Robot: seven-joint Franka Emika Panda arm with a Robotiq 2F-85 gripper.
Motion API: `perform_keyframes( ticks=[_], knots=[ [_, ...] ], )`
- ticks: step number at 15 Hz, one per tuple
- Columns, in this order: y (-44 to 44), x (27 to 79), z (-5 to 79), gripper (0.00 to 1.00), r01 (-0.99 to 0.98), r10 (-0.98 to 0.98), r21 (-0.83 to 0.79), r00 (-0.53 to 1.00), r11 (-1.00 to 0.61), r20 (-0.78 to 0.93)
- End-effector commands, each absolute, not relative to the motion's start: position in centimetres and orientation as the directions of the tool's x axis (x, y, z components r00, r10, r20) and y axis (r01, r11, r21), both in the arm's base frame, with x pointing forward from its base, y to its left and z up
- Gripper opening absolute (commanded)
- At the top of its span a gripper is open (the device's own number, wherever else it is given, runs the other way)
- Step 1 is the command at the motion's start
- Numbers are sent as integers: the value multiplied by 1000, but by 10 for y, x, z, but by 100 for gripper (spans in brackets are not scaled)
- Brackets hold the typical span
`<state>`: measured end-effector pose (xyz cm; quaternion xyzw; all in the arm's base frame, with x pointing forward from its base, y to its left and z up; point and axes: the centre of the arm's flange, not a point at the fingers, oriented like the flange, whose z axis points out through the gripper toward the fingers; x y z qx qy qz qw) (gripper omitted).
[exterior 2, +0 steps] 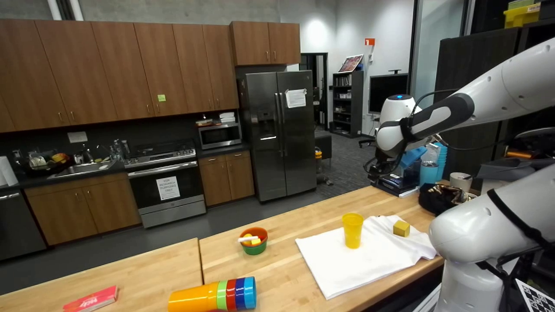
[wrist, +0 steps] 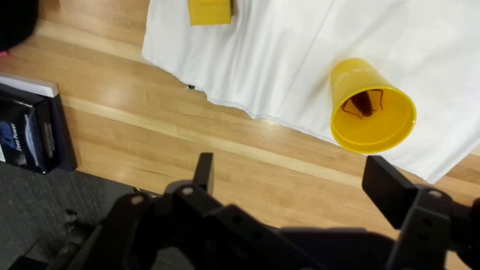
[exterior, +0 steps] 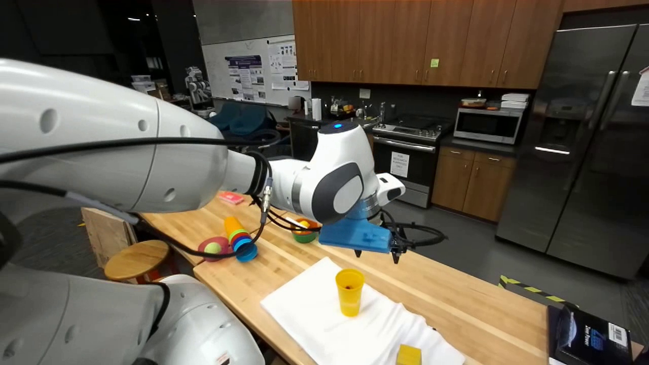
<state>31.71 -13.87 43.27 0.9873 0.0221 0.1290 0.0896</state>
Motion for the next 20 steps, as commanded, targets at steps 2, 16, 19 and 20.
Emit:
perform_keyframes(
  ticks=[2,16,19,20],
  knots=[
    [-142,319,430,100,8,52,177,967,-984,248],
    [-141,319,430,100,-1,44,176,967,-984,251],
    [-141,319,431,100,-1,44,176,967,-984,251],
    [-141,319,431,100,-1,44,176,967,-984,251]
  ],
)
